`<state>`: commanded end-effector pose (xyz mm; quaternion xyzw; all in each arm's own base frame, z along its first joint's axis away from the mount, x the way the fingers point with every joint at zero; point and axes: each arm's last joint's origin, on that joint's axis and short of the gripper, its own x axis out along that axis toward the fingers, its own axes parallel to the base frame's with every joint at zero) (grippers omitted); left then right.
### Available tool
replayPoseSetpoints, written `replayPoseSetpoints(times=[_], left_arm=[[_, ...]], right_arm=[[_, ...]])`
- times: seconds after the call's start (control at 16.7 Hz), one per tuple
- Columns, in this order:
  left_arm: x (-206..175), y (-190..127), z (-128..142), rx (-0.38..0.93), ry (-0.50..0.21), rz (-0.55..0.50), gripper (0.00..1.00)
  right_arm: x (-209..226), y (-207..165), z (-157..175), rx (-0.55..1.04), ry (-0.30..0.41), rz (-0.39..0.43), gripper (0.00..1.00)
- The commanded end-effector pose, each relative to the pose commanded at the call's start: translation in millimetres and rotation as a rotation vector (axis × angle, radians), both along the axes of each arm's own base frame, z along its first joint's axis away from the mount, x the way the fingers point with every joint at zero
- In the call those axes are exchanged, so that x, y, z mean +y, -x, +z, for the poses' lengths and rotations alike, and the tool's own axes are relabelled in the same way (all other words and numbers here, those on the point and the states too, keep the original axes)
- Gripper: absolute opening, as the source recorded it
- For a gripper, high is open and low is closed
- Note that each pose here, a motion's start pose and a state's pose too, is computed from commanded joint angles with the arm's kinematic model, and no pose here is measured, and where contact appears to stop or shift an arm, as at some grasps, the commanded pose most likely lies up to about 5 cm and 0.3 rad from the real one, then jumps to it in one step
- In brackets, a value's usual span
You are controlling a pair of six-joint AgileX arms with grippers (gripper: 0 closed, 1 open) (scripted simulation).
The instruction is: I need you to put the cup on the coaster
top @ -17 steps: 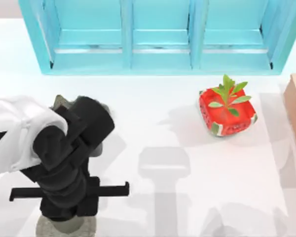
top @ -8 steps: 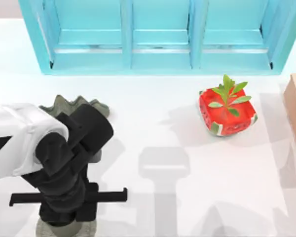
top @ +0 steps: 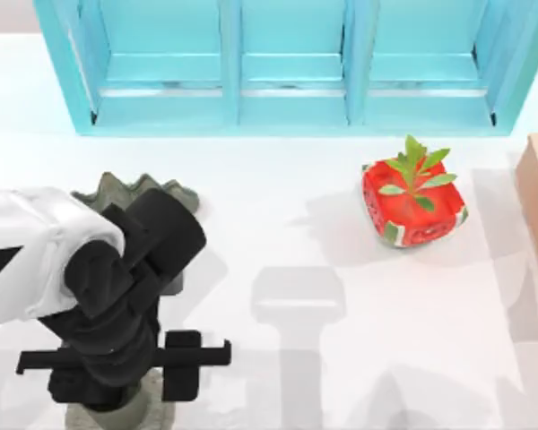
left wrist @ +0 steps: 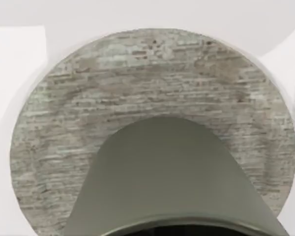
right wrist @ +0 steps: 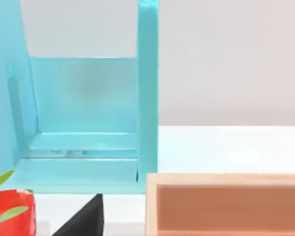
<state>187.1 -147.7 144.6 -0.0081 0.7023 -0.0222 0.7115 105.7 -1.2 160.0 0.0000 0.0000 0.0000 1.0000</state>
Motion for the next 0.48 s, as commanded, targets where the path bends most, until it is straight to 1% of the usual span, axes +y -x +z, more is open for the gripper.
replayPoseSetpoints(times=[0.12, 0.18, 0.48], left_arm=[[0.0, 0.0, 0.0, 0.0, 0.0, 0.0, 0.98], [0.0, 0.0, 0.0, 0.0, 0.0, 0.0, 1.0], [0.0, 0.0, 0.0, 0.0, 0.0, 0.0, 1.0]], right_arm=[[0.0, 0.0, 0.0, 0.0, 0.0, 0.0, 1.0], [0.0, 0.0, 0.0, 0.0, 0.0, 0.0, 1.0], [0.0, 0.0, 0.0, 0.0, 0.0, 0.0, 1.0]])
